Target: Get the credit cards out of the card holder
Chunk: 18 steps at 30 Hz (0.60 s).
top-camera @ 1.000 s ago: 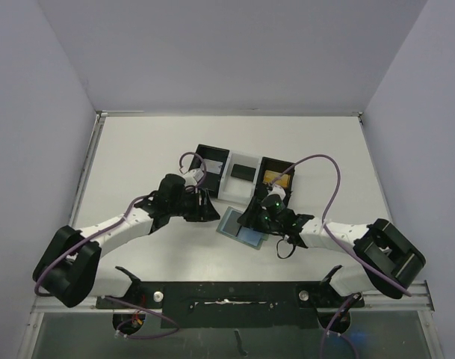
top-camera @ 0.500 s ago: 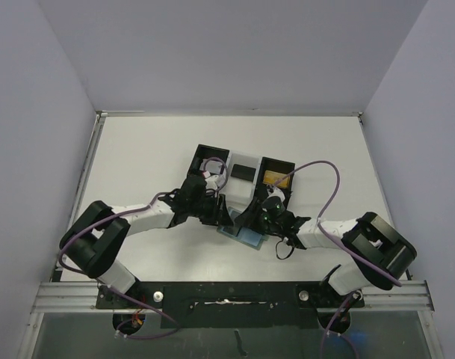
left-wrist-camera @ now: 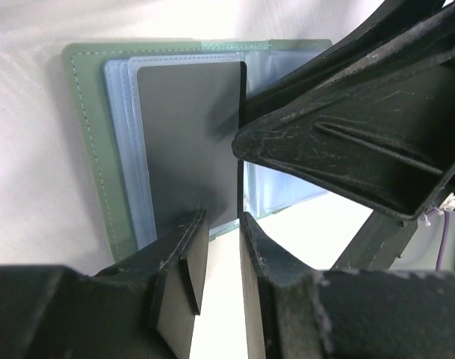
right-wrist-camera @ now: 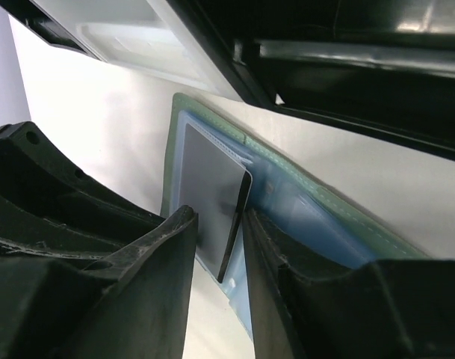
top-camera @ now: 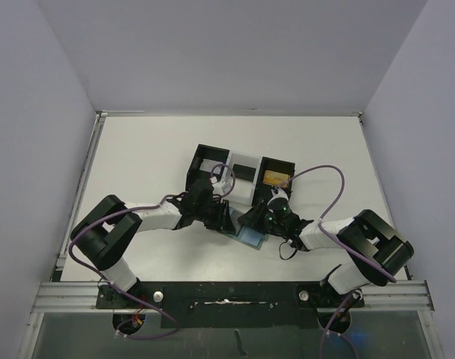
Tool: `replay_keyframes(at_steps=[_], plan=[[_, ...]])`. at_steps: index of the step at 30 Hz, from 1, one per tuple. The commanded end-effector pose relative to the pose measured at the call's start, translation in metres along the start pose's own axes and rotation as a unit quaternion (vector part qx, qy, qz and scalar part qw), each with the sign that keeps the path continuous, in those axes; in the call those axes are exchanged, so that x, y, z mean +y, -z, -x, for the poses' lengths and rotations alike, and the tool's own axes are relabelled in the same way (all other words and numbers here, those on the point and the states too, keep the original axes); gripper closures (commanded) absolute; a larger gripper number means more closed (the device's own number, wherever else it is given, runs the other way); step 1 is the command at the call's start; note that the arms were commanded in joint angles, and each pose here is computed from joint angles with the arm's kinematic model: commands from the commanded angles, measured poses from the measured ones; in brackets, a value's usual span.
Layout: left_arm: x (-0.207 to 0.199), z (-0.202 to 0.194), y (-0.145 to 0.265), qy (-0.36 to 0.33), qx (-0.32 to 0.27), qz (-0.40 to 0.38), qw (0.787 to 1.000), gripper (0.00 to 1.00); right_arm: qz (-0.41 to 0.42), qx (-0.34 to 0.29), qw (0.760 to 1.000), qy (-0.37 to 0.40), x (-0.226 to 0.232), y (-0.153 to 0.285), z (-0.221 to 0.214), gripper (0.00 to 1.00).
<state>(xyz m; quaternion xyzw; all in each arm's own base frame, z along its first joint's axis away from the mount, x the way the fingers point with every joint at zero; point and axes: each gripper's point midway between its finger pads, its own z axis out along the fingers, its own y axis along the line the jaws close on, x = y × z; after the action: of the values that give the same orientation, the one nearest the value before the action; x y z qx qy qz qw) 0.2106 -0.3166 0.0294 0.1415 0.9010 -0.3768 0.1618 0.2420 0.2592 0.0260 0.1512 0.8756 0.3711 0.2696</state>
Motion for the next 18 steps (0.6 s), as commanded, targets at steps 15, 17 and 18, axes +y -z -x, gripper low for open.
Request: replay_keyframes(at_steps=[15, 17, 18], plan=[[-0.004, 0.040, 0.009, 0.006, -0.087, 0.001, 0.996, 0.65, 0.027, -0.004, 1.000, -0.010, -0.005, 0.000, -0.003, 0.80], [0.000, 0.039, 0.005, -0.002, -0.077, 0.013, 0.997, 0.64, 0.029, -0.003, 1.000, -0.010, -0.004, 0.000, -0.003, 0.80], [0.003, 0.037, 0.003, -0.004, -0.072, 0.018, 0.997, 0.64, 0.029, -0.003, 1.000, -0.011, -0.004, -0.001, -0.003, 0.80]])
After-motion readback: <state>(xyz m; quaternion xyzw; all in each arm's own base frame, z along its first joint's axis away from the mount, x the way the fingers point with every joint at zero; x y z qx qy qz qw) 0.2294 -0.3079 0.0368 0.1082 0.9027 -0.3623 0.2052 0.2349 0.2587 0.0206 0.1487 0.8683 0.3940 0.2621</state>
